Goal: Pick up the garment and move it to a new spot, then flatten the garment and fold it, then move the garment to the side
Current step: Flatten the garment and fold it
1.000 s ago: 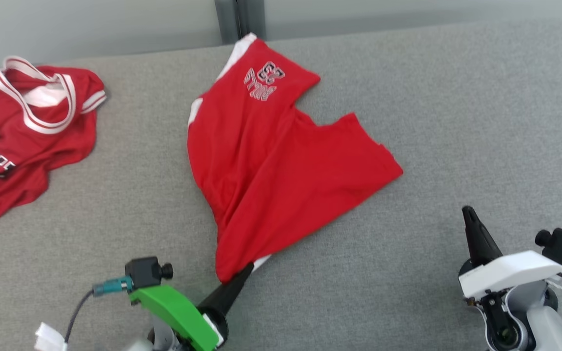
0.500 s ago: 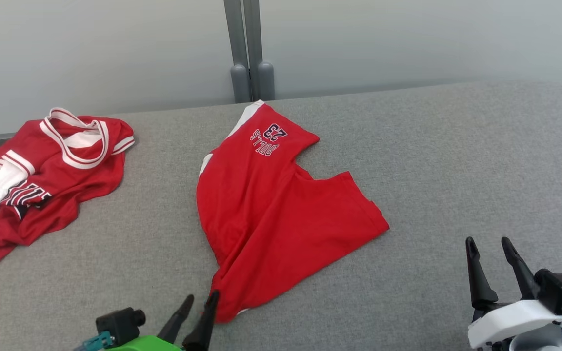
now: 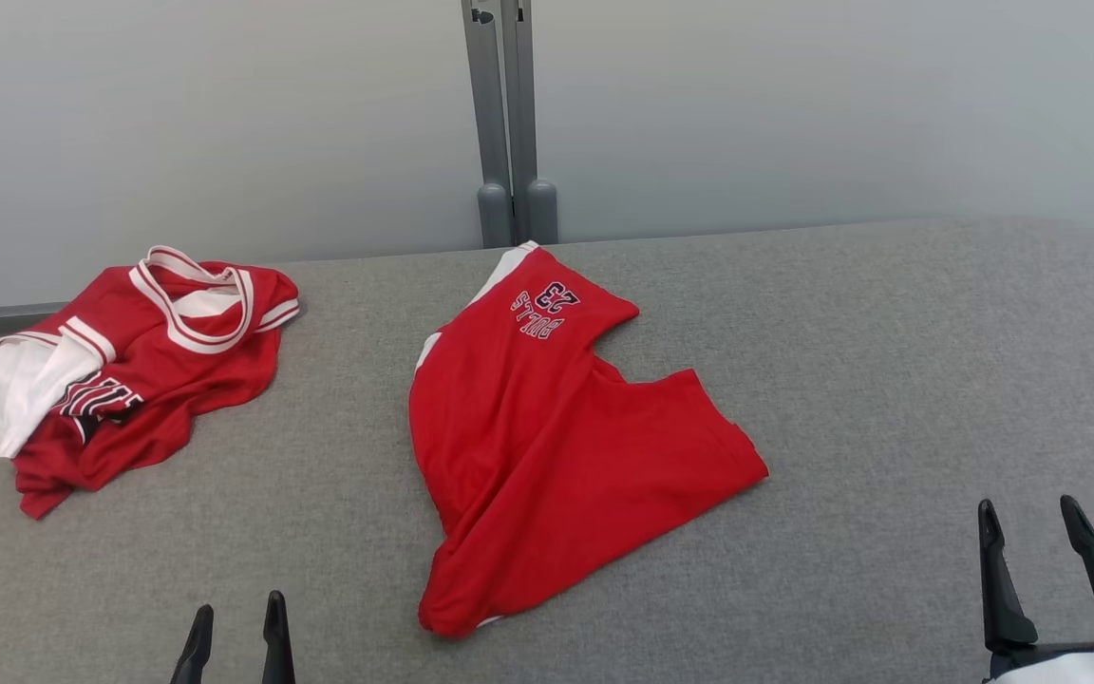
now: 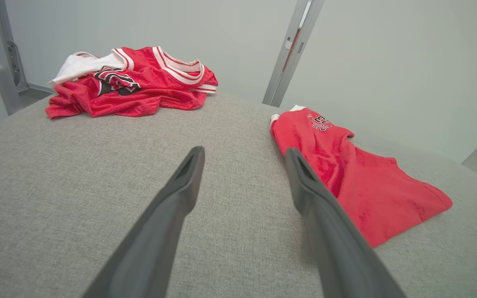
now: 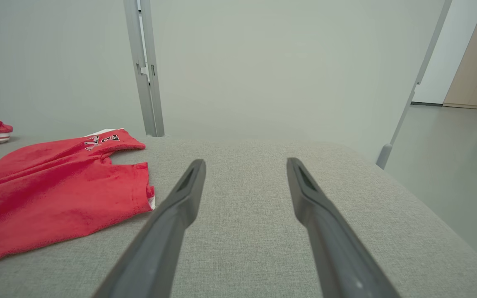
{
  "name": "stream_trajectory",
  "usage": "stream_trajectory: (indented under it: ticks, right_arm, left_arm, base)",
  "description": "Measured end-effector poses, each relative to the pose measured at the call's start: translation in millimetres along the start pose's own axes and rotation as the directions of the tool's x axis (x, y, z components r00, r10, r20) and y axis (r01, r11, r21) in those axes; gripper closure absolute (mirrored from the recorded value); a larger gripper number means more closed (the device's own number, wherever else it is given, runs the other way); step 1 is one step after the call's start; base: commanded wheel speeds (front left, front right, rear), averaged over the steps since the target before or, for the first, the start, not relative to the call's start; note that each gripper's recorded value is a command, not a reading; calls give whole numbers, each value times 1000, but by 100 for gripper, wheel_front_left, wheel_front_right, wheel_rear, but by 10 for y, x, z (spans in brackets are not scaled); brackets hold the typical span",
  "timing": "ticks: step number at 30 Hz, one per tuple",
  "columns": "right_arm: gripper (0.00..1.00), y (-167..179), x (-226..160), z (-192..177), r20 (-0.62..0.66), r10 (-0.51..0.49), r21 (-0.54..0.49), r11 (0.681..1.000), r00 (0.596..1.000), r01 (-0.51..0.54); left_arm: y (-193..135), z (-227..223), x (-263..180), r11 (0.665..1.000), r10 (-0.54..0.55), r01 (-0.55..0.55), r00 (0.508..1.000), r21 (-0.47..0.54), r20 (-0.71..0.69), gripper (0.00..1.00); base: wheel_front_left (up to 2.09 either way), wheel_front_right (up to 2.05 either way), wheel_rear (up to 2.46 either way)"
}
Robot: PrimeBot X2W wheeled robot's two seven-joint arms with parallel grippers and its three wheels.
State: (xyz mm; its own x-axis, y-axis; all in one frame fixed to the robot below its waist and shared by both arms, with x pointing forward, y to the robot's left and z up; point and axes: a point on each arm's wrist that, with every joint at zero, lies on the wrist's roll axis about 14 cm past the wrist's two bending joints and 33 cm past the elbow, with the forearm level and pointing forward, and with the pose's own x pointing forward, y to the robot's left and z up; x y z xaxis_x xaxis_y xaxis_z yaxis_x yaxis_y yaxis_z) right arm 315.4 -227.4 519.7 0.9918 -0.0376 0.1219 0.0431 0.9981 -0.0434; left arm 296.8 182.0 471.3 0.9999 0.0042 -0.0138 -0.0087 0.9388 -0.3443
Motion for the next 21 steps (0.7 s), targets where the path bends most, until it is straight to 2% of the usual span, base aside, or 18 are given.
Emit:
stream_trajectory:
  ticks: [4,21]
  right_arm:
    - [0,-14,-87,-72,-27,-3,-15,1000,1000,3]
    - [0,88,-55,-107,-38,24,-9,1000,999,-24]
  left_arm:
    - [81,30,-87,998,13,-13,1000,59,7,0]
    - [1,-45,-79,999,-9,10,1000,33,-16,0]
  base:
    - [0,0,0]
    - [0,0,0]
